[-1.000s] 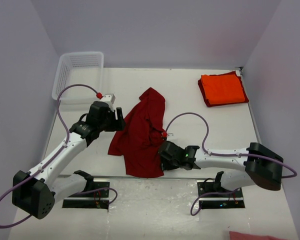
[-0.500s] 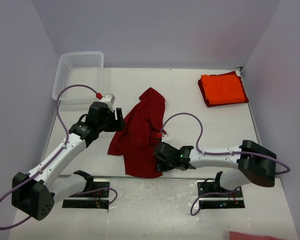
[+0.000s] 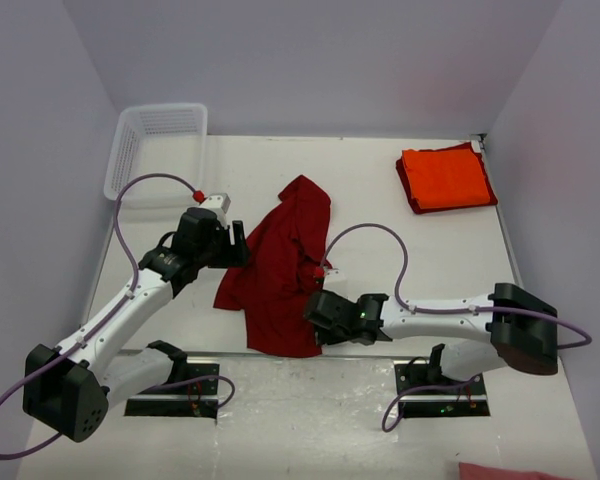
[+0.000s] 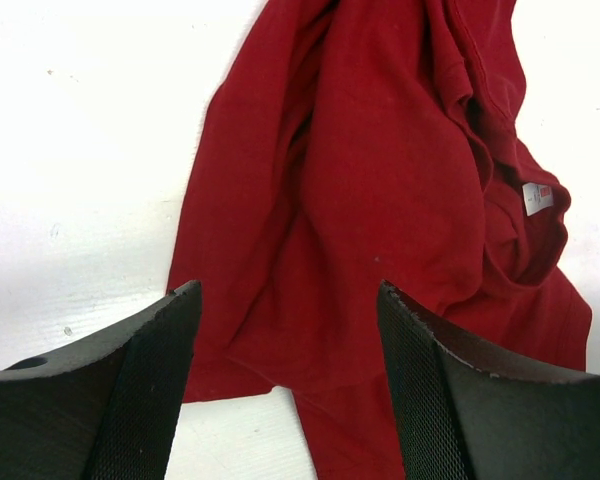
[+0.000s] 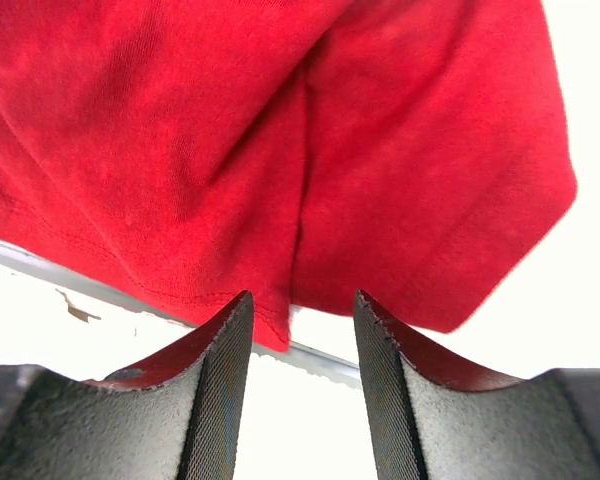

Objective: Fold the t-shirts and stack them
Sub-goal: Flatten out the tshirt

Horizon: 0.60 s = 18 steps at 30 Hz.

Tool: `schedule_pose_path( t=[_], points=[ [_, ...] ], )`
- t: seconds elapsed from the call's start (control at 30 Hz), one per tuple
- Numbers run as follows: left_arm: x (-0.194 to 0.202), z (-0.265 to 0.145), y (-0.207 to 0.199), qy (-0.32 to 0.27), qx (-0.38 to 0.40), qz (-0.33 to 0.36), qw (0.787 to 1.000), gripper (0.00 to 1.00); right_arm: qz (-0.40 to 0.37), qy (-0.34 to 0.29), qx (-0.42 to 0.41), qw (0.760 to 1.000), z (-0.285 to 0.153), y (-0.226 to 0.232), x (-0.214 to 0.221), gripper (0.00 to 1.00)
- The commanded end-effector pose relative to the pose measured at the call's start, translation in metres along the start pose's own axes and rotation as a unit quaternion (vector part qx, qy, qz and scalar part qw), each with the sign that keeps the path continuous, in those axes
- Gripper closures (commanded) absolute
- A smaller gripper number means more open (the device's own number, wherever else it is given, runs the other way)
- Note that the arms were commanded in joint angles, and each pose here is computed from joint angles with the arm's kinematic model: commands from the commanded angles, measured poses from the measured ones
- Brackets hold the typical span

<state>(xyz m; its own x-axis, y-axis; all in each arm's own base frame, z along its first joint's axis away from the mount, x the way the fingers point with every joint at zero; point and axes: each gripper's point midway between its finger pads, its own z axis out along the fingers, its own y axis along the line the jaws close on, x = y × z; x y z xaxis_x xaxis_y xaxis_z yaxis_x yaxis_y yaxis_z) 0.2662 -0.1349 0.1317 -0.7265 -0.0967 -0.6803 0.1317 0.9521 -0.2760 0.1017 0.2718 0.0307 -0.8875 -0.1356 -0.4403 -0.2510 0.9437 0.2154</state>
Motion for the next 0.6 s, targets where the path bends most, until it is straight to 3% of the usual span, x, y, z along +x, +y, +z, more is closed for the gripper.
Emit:
schedule_pose_path(
  t=[0.0,0.3,0.57],
  points=[
    [-0.007,-0.004,-0.005,-0.013,0.011,0.015,1.000,0.28,0.028,-0.043,0.022,0.998,-0.018,-0.005,-0.021,0.53],
    [-0.005,-0.005,-0.004,-0.010,0.010,0.018,1.000,0.28,0.085,-0.059,0.125,0.987,-0.018,-0.068,-0.038,0.52],
    [-0.004,-0.004,-0.003,-0.008,0.009,0.022,1.000,0.28,0.080,-0.055,0.106,0.990,-0.003,-0.067,-0.046,0.53]
  ],
)
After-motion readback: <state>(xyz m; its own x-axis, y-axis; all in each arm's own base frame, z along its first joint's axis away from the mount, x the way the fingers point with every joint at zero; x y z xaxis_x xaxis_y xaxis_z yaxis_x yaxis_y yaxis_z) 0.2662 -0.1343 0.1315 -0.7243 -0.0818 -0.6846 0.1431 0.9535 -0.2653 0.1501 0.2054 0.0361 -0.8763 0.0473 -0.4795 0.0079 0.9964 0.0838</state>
